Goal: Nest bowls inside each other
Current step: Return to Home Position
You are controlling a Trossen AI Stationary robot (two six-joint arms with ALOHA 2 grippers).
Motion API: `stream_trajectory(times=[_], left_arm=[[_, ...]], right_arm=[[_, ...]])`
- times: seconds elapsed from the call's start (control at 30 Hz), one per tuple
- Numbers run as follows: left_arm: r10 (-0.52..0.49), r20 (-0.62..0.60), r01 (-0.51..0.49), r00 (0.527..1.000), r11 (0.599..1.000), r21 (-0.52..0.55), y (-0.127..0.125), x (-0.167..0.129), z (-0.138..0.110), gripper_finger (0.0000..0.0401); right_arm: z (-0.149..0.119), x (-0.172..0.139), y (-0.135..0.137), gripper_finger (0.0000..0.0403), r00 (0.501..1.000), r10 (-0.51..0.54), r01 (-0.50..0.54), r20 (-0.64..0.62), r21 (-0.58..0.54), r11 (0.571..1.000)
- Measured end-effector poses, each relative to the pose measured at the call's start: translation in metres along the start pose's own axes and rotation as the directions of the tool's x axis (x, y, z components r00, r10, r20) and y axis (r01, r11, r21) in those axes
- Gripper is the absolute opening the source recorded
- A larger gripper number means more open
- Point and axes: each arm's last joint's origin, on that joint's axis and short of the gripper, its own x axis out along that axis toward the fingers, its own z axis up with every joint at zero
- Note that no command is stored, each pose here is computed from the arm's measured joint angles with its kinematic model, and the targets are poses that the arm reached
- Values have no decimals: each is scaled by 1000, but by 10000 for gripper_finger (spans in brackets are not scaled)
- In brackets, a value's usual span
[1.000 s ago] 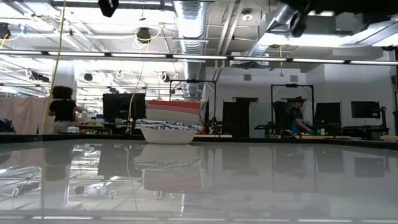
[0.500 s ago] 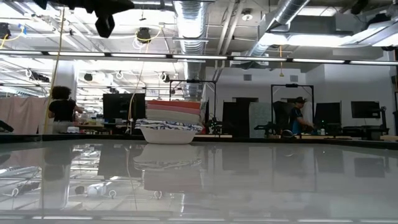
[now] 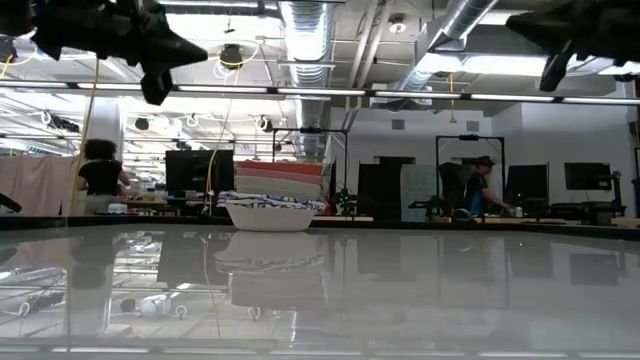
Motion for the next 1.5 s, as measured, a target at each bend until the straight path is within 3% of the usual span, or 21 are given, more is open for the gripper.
stream_trajectory(times=[0.43, 0.83, 1.13, 1.3, 1.4, 1.5], left_arm=[[151, 164, -161, 975, 986, 47, 13, -22, -34, 0], [88, 200, -78, 976, 995, -57, 35, -18, -85, 0], [35, 159, -21, 987, 996, -90, 9, -11, -83, 0], [126, 104, -126, 987, 992, -3, -5, -9, -89, 0], [106, 104, -112, 989, 992, 57, -12, -10, -94, 0], [73, 91, -77, 993, 996, 49, -11, -13, -105, 0]], right_arm=[[-33, 0, -6, 3, 997, 39, -39, -65, -5, 999], [-51, -2, -12, 3, 997, 12, -13, -75, -9, 1000], [-49, -2, -12, 3, 999, 5, -5, -53, -4, 1000], [-49, -2, -12, 3, 999, 4, -5, -52, -5, 1000], [-49, -2, -12, 3, 999, 4, -5, -53, -10, 1000], [-50, -2, -12, 3, 998, 2, -3, -61, -29, 1000]])
